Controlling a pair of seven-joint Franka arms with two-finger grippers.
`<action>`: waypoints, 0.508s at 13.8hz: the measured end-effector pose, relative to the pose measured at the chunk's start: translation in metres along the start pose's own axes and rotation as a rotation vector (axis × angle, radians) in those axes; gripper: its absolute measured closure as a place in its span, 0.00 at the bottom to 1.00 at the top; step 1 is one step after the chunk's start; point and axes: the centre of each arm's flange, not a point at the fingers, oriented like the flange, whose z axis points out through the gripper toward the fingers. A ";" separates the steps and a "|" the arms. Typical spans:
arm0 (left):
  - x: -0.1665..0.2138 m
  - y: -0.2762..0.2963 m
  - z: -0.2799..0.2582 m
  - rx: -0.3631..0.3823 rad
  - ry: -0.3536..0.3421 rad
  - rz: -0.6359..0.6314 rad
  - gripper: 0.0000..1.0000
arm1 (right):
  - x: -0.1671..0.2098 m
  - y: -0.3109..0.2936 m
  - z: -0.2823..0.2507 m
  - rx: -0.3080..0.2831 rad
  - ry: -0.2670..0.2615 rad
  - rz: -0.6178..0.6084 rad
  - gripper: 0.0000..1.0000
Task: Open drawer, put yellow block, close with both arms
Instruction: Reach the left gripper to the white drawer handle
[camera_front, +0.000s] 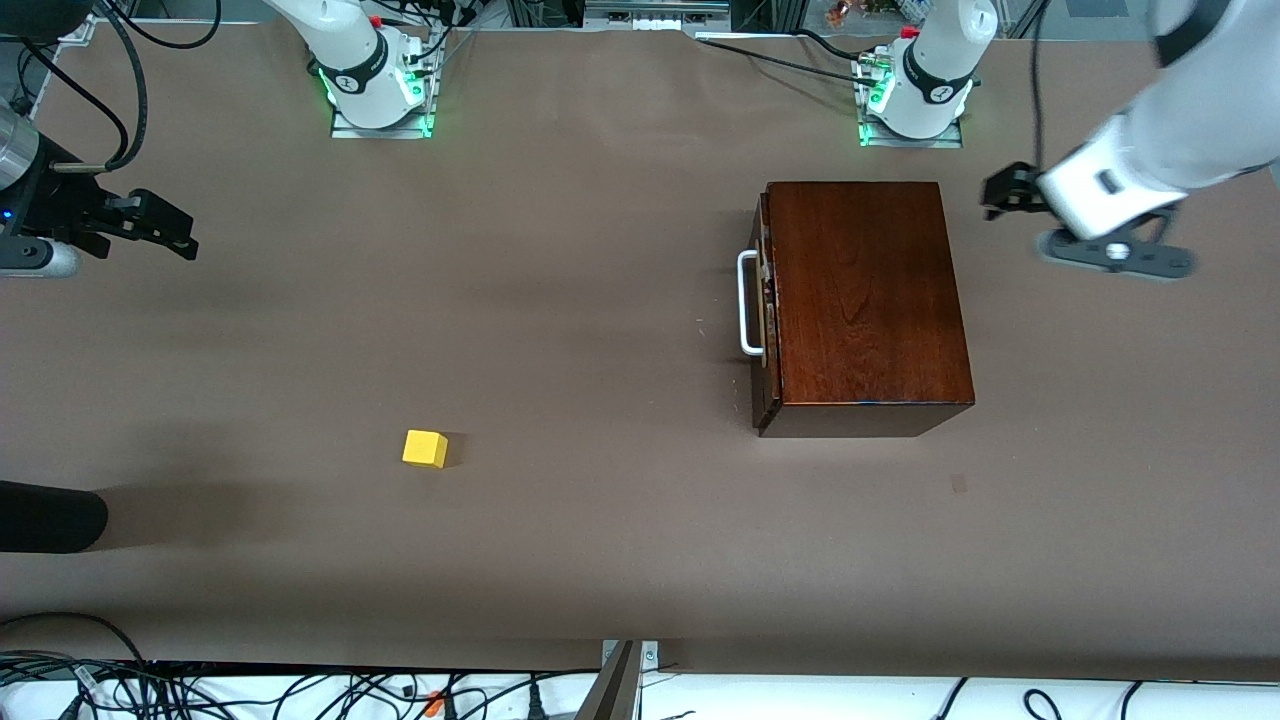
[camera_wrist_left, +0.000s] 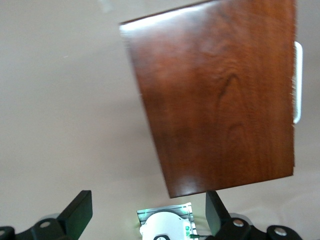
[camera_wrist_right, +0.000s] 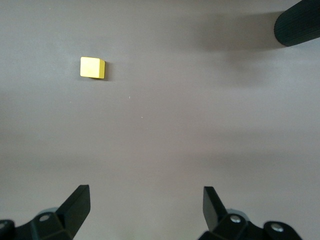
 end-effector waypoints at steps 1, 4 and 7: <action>0.013 0.023 0.009 0.004 0.012 0.042 0.00 | 0.000 0.000 0.000 0.000 0.000 0.000 0.00; 0.050 0.073 0.038 -0.005 0.049 0.080 0.00 | 0.000 0.000 -0.001 0.000 0.001 0.000 0.00; 0.067 0.131 0.058 -0.012 0.087 0.009 0.00 | 0.000 0.000 -0.001 0.000 0.002 0.000 0.00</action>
